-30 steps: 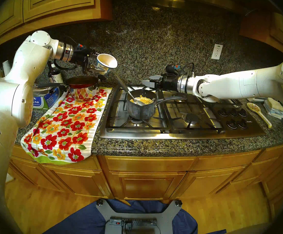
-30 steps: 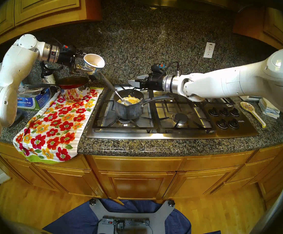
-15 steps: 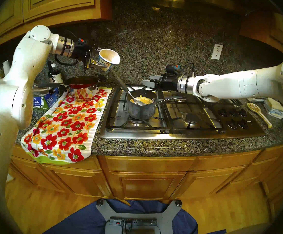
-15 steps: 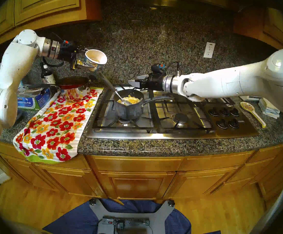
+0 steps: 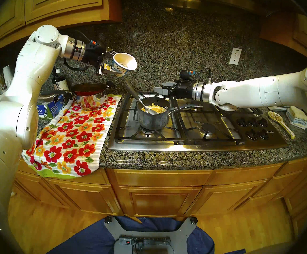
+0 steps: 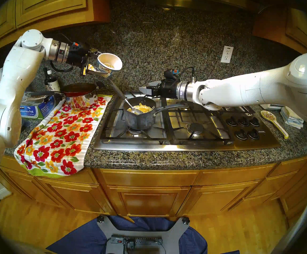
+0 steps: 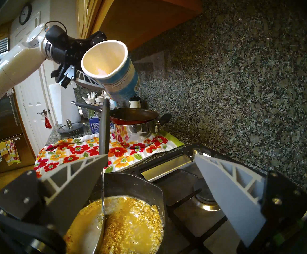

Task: Pour oats into pot and stir with a spoon

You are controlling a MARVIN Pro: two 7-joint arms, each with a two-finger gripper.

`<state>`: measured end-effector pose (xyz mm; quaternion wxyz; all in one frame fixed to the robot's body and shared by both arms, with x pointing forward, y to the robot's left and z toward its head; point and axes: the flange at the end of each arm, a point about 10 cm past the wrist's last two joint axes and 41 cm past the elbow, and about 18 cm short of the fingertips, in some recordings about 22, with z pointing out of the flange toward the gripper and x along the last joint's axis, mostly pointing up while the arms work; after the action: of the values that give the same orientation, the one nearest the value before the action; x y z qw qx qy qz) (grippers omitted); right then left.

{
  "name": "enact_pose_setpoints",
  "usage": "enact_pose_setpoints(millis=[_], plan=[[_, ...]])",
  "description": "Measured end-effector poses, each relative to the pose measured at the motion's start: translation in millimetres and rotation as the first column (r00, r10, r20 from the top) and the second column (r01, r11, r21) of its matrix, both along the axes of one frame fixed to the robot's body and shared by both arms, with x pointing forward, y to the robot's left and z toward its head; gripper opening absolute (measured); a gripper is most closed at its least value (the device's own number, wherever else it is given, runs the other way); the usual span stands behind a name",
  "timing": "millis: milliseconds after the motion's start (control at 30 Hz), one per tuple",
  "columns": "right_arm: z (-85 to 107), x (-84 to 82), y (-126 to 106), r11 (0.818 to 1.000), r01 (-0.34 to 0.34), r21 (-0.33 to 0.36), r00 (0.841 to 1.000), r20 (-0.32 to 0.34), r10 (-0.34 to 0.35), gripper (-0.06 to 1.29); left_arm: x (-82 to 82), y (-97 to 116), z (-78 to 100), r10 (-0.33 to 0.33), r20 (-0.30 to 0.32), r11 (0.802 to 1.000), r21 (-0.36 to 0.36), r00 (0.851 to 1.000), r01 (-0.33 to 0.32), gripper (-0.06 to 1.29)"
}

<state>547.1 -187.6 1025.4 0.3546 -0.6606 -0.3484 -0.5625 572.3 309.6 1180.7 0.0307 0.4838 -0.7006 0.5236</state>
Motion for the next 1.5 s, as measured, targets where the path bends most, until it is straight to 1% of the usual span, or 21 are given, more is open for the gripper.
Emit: enact_pose_setpoints(millis=[400, 700, 900, 1133, 1300, 1500], plan=[[0.0, 0.0, 0.0, 1.000, 0.000, 0.000, 1.000, 0.000, 0.000, 1.22, -14.7, -19.3, -9.8, -0.025, -0.009, 0.999, 0.022, 1.000, 0.025, 0.78], [-0.1, 0.0, 0.0, 1.000, 0.000, 0.000, 1.000, 0.000, 0.000, 1.22, -28.4, -34.2, -11.9, -0.037, -0.003, 0.998, 0.049, 0.999, 0.037, 0.78], [-0.1, 0.0, 0.0, 1.000, 0.000, 0.000, 1.000, 0.000, 0.000, 1.22, -34.0, -41.7, -15.0, -0.036, -0.002, 0.998, 0.056, 0.999, 0.036, 0.78], [-0.1, 0.0, 0.0, 1.000, 0.000, 0.000, 1.000, 0.000, 0.000, 1.22, -35.3, -47.4, -21.5, -0.025, 0.003, 0.997, 0.074, 1.000, 0.024, 0.78], [-0.1, 0.0, 0.0, 1.000, 0.000, 0.000, 1.000, 0.000, 0.000, 1.22, -32.7, -51.5, -32.0, -0.008, 0.005, 0.995, 0.102, 1.000, 0.007, 0.78], [-0.1, 0.0, 0.0, 1.000, 0.000, 0.000, 1.000, 0.000, 0.000, 1.22, -30.3, -59.6, -40.7, -0.011, 0.017, 0.992, 0.125, 1.000, 0.009, 0.78]])
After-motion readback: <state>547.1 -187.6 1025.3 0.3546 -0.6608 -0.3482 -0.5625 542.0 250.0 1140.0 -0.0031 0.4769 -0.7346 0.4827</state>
